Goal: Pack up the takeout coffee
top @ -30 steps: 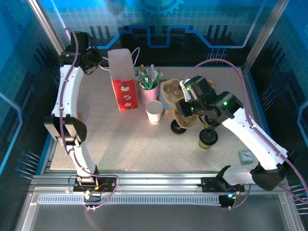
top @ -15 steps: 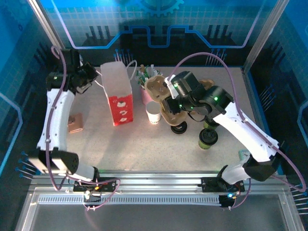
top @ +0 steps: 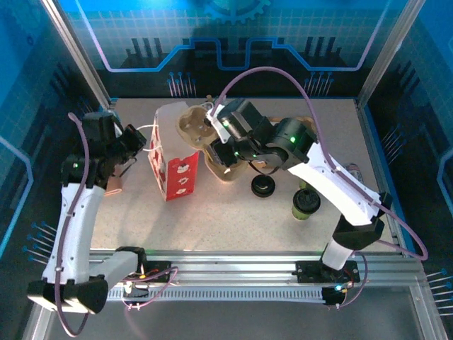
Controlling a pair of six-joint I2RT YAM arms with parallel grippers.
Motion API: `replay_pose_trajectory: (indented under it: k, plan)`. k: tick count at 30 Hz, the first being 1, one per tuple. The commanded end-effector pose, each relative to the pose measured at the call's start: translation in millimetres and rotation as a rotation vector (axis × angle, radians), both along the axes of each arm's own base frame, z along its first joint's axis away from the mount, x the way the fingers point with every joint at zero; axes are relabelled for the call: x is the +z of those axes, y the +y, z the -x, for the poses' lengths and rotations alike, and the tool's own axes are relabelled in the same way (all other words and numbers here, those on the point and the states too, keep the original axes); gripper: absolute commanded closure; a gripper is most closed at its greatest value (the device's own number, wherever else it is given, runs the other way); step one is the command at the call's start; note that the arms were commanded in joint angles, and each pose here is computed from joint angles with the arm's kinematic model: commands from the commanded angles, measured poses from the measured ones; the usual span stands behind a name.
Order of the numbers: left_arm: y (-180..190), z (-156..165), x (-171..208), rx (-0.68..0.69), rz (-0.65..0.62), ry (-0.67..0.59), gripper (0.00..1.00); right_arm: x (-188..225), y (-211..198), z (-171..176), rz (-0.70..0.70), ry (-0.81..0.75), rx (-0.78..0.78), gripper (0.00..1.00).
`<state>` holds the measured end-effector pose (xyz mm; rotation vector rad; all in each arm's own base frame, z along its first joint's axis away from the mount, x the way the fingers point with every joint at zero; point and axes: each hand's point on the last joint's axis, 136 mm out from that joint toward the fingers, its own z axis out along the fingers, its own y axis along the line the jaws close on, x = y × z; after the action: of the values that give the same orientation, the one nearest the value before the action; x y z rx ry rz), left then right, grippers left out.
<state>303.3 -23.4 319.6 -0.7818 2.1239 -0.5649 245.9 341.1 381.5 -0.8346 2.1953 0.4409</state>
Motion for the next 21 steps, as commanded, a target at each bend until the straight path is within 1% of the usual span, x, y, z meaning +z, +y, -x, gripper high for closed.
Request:
replay_pose_trajectory:
  k: [1, 4, 7, 14, 18, 21]
  plan:
    - [-12, 9, 13, 0.014, 0.092, -0.058, 1.0, 5, 6, 5, 0.026, -0.012, 0.021, 0.69]
    - [-19, 17, 27, 0.005, 0.121, -0.102, 1.0, 10, 13, 6, 0.004, -0.014, 0.033, 0.7]
    - [-27, 24, 31, -0.012, 0.145, -0.122, 1.0, 13, 20, 5, -0.013, -0.015, 0.043, 0.7]
    - [-37, 50, 21, 0.008, 0.231, -0.168, 1.0, 18, 30, 7, -0.028, -0.012, 0.062, 0.7]
    - [-38, 61, 13, 0.021, 0.224, -0.18, 1.0, 16, 37, 10, -0.039, 0.005, 0.071, 0.7]
    - [-38, 66, 8, 0.026, 0.245, -0.2, 1.0, 12, 42, 9, -0.039, 0.017, 0.068, 0.7]
